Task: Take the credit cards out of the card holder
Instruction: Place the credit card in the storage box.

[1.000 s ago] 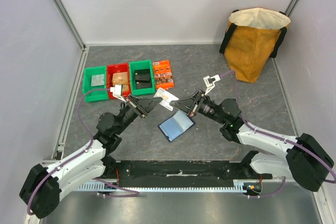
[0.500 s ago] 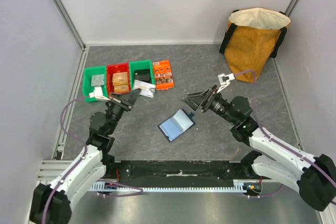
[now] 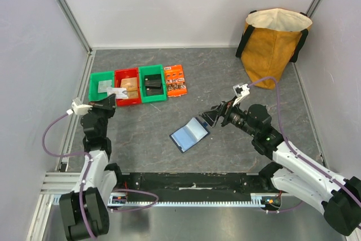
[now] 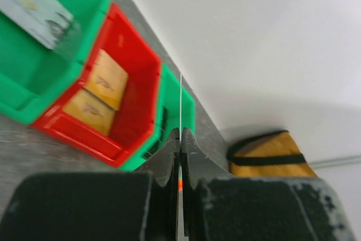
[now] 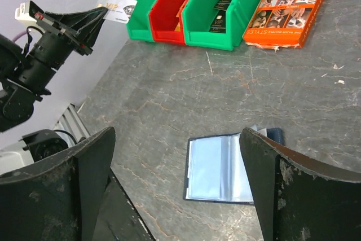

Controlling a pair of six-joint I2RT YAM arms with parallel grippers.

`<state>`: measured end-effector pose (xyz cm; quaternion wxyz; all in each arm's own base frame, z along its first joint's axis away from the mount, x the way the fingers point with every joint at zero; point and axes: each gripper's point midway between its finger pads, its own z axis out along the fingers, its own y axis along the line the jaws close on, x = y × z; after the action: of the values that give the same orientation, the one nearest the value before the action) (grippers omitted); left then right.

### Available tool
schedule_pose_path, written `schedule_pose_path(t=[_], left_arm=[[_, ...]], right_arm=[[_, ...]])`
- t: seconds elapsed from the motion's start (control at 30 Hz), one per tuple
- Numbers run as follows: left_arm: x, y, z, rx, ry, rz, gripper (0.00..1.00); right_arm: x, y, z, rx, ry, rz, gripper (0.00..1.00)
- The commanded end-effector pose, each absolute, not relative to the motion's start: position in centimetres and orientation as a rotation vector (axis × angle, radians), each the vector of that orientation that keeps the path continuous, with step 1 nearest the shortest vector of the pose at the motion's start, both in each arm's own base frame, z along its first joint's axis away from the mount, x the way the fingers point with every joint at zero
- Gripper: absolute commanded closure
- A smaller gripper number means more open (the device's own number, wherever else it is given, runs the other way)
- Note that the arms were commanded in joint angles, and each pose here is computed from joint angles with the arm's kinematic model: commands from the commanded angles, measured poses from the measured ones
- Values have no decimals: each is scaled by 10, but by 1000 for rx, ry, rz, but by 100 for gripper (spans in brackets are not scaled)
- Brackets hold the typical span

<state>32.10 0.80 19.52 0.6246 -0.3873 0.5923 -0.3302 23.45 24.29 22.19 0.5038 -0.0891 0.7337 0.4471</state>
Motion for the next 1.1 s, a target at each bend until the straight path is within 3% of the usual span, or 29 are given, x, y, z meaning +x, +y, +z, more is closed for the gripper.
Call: schedule_pose_path(t=[0.0,0.4,0.8,1.07], left_arm=[[333,50,203,-894,1327,-585,98],[407,124,198,-844,1371,-431,98],[464,138,128,-880,1554,-452,98],[479,120,97,-846,1676,-528,86]], right_arm=[[231,243,233,-319,1714,1046,2],[209,256,240,-493,1662,1139,2],[210,256,238,-579,1672,1087,2],[214,259,239,-578,1685,1095,2]])
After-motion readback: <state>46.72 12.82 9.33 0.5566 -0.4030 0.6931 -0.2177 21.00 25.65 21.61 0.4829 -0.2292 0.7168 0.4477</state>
